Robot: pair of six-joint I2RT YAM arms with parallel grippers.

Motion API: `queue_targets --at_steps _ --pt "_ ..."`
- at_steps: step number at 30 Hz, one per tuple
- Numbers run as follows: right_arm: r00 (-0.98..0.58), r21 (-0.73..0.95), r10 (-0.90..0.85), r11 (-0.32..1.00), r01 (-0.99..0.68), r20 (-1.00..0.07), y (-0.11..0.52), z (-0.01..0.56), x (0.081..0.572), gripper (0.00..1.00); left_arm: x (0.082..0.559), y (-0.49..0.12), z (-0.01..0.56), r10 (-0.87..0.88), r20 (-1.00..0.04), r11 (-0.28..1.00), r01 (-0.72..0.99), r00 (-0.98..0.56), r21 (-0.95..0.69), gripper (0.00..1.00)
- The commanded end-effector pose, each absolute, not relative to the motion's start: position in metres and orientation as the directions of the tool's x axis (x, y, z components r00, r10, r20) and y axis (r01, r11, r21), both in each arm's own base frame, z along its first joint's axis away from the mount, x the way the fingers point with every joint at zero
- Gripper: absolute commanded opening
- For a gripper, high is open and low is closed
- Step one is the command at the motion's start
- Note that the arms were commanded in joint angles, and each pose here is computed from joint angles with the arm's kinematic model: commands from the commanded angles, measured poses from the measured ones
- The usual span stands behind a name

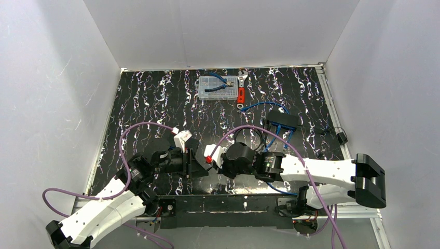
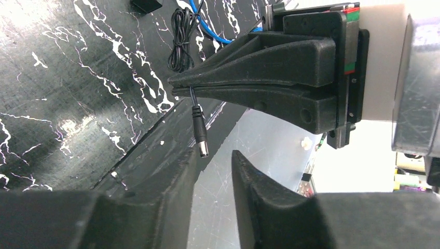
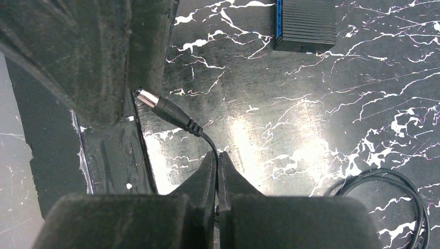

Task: Insert the plug into the switch port
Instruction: Pick up the power from the center of the board.

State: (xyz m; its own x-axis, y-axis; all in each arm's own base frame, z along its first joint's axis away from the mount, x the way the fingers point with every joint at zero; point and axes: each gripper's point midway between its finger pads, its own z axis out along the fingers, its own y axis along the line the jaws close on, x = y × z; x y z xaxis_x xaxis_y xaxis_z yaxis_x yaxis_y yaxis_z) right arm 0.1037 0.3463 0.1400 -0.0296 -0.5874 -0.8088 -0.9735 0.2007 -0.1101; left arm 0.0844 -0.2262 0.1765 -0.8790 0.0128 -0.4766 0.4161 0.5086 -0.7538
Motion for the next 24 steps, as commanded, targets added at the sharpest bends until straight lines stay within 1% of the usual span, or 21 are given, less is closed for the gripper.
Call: queue_targets --at_steps 1,9,14,18,22,23,24 --pt "-0.025 -0.105 -0.539 0.209 -0.972 -0.842 0.360 0.165 0.104 0.01 0.083 -0.225 0.171 0.024 -0.472 0.518 0.415 -0.881 -0.748 0.27" --pt "-0.020 -0.103 -0.526 0.204 -0.973 -0.850 0.362 0.170 0.102 0.01 0.082 -0.225 0.169 0.030 -0.468 0.520 0.414 -0.883 -0.747 0.25" --pt "-0.018 -0.104 -0.532 0.199 -0.975 -0.846 0.361 0.168 0.101 0.01 0.083 -0.225 0.168 0.030 -0.469 0.523 0.413 -0.883 -0.746 0.21" --pt "-0.010 -0.107 -0.542 0.185 -0.977 -0.840 0.361 0.165 0.098 0.01 0.083 -0.225 0.167 0.032 -0.466 0.525 0.411 -0.884 -0.745 0.14" --pt "0.011 -0.112 -0.537 0.157 -0.981 -0.844 0.360 0.164 0.094 0.02 0.082 -0.225 0.165 0.038 -0.458 0.531 0.406 -0.888 -0.743 0.01" --pt "0.018 -0.114 -0.535 0.147 -0.982 -0.845 0.359 0.164 0.093 0.03 0.082 -0.225 0.164 0.039 -0.455 0.533 0.404 -0.889 -0.743 0.00" --pt "0.030 -0.121 -0.530 0.138 -0.983 -0.848 0.357 0.164 0.092 0.08 0.082 -0.225 0.163 0.044 -0.452 0.532 0.404 -0.891 -0.744 0.00"
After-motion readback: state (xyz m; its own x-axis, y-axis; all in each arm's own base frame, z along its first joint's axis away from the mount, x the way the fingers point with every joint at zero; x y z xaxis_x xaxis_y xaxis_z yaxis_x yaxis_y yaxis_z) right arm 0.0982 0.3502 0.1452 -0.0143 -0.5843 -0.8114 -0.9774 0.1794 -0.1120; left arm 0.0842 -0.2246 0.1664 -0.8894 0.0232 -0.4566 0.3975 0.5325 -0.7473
